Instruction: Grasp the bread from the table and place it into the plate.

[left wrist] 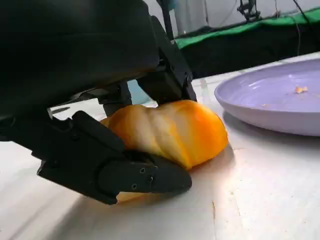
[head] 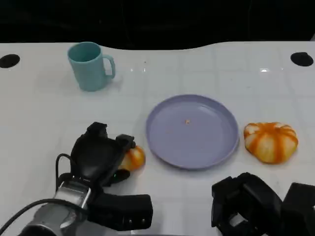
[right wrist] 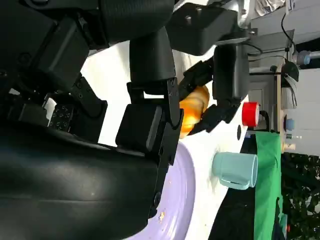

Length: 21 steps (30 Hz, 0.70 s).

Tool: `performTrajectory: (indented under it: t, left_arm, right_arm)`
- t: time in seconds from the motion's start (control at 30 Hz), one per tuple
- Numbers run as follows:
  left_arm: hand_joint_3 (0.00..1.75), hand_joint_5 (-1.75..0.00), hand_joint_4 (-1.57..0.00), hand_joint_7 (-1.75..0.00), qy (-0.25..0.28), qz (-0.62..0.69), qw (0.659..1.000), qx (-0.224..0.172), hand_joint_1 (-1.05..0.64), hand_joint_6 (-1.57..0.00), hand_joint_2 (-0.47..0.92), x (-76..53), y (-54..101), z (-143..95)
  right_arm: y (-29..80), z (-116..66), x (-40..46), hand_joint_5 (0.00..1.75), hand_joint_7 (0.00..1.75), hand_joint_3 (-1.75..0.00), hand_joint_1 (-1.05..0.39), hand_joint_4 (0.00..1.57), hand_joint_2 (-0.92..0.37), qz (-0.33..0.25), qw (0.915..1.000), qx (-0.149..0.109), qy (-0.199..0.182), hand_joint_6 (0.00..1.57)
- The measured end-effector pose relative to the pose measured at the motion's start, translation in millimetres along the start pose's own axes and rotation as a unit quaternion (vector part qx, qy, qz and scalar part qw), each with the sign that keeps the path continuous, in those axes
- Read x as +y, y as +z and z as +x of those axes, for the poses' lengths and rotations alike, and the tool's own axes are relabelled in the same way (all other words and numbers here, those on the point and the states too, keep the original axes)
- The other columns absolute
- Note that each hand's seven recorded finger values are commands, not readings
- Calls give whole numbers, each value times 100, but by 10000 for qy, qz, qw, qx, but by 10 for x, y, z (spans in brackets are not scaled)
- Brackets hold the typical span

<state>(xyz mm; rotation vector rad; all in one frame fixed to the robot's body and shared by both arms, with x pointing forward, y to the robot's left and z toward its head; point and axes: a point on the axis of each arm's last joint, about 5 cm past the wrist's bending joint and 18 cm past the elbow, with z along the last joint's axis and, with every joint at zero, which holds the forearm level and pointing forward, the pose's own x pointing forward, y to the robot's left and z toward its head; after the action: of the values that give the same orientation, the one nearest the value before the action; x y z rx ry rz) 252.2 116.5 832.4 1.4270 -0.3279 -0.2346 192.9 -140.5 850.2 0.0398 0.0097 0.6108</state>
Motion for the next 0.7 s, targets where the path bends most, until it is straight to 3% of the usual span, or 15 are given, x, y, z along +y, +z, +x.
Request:
performTrajectory:
  t: [0.07, 0.13, 0.3, 0.5, 0.7]
  left_arm:
    - [114, -175, -80, -174, 127, 15, 9999, -2, -25, -60, 59, -48, -15, -32]
    - [117, -175, -81, -163, 229, 14, 9997, -24, -25, -63, 56, -76, -22, -54]
    - [127, -175, -83, -172, 338, -14, 9993, -140, -23, -59, 51, -67, -25, -55]
    - [134, -175, -87, -174, 519, -55, 9983, -247, -18, -66, 41, 37, -70, -15]
    - [135, -175, -90, -175, 798, -140, 9960, -366, -22, -68, 42, 156, -104, 29]
  right_arm:
    - [0, -1, 0, 125, 96, -118, -105, 156, -16, -3, 10000, -4, -1, 157]
    - [-1, -1, 0, 124, 96, -118, -105, 155, -17, -8, 10000, -5, 0, 157]
    - [-1, 2, 4, 124, 96, -118, -105, 154, -18, -33, 10000, 10, -13, 157]
    - [1, 6, 13, 125, 96, -119, -105, 154, -18, -79, 10000, 12, 1, 157]
    - [2, 9, 17, 125, 98, -124, -105, 154, -15, -91, 10000, 16, -21, 157]
